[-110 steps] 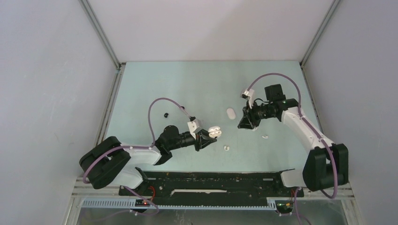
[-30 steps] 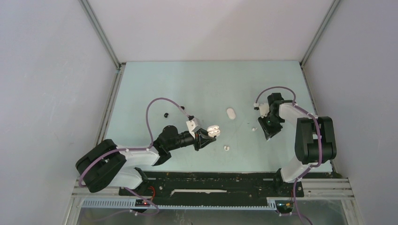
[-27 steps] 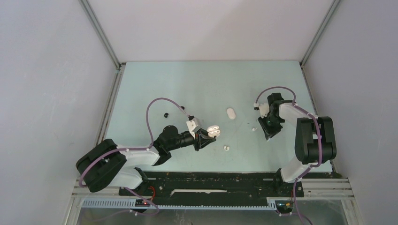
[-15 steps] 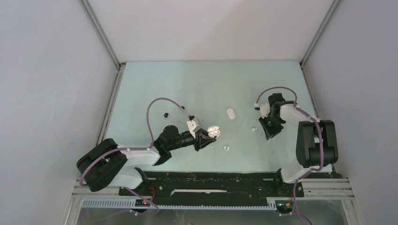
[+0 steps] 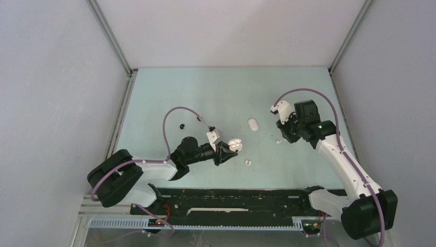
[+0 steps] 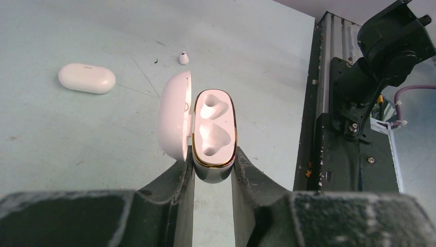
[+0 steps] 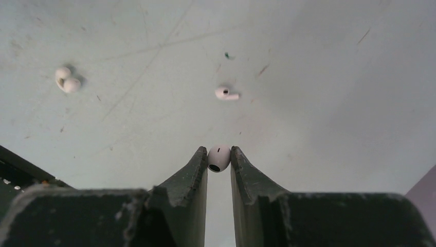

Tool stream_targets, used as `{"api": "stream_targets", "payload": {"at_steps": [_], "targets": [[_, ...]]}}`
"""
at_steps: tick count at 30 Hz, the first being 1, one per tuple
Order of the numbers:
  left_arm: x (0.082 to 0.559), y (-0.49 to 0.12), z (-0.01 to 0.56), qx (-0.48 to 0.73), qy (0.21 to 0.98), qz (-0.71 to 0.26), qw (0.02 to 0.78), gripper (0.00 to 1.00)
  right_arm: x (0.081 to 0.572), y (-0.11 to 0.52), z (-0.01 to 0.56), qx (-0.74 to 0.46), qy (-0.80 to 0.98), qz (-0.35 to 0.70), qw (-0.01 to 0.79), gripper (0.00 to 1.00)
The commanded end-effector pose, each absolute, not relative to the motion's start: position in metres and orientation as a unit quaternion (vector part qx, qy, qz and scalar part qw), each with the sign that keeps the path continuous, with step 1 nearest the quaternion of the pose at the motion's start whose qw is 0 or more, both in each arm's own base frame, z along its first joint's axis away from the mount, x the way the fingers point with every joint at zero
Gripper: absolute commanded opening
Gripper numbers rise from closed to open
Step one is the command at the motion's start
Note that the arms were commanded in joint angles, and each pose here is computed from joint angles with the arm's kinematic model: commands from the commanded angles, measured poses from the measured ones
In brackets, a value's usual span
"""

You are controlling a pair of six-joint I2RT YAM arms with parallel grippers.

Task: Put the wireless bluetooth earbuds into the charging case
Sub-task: Pick up the earbud from the center of the board.

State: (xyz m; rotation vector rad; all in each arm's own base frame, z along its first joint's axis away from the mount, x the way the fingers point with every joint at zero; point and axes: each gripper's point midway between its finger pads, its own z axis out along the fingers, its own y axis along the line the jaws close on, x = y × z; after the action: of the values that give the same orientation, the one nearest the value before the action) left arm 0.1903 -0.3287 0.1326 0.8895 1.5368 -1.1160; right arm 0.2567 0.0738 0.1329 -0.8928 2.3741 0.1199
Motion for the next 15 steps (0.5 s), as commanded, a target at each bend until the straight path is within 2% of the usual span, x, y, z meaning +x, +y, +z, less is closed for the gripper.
{"api": "stream_targets", "payload": {"at_steps": [1,6,11,15], "targets": [[0.198,-0.339,0.152,0.361,0.619,-0.471,0.514,0.00,0.287,0.108,0.193,-0.392,0.814,0.058,0.425,0.00],[0.205,-0.346,0.150,0.352,0.627,-0.473,0.510,0.00,0.304,0.149,0.241,-0.438,0.725,0.079,0.526,0.00],[0.210,-0.347,0.157,0.331,0.628,-0.479,0.516,0.00,0.325,0.175,0.275,-0.434,0.703,0.090,0.556,0.00],[0.211,-0.344,0.167,0.317,0.627,-0.482,0.523,0.00,0.344,0.180,0.338,-0.442,0.646,0.051,0.620,0.00]]}}
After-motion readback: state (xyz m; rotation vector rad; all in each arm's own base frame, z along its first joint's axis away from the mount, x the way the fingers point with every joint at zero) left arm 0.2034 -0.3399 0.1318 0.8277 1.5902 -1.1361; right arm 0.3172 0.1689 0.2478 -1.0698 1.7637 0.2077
